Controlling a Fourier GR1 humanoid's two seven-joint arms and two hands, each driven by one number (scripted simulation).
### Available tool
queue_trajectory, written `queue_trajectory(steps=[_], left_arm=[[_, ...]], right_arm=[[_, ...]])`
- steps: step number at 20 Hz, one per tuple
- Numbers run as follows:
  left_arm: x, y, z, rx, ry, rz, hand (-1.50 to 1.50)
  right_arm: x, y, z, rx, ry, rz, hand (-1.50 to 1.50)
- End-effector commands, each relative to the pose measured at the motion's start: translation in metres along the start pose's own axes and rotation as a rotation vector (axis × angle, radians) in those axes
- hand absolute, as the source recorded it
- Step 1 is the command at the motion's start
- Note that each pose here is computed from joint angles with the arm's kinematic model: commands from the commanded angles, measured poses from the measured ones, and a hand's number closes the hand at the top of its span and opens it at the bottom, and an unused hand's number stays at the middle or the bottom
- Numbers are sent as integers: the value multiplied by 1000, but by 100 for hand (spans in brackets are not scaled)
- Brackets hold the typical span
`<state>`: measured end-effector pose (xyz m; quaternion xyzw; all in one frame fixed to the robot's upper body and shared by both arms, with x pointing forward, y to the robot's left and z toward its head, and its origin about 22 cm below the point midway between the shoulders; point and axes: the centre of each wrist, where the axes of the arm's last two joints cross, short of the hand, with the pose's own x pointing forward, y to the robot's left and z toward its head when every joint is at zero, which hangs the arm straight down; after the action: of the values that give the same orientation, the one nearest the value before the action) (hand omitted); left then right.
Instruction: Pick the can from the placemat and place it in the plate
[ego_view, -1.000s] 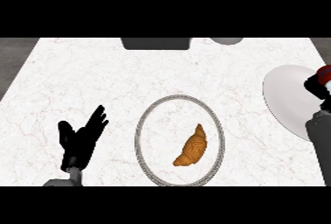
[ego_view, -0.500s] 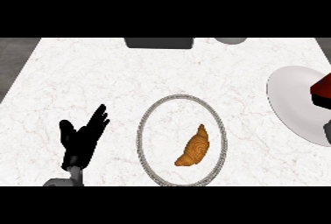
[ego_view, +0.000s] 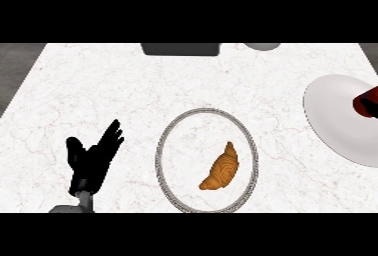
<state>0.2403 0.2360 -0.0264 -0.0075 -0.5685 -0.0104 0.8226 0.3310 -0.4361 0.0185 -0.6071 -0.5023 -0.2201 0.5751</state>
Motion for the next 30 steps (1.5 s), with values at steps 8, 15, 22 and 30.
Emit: queue_trajectory(steps=[8,15,22,30], left_arm=[[-8,-3,-4,22,28,12,0],[-8,17,9,38,20,0,0],[-31,11,15,33,39,-5,0],[7,-1,9,32,9,6,0]], right_arm=[[-69,-47,-10,4,24,-309,-150],[-95,-76,31,214,-3,-334,-150],[-93,-108,72,270,5,-242,-150],[-94,-131,134,270,-3,-197,-150]])
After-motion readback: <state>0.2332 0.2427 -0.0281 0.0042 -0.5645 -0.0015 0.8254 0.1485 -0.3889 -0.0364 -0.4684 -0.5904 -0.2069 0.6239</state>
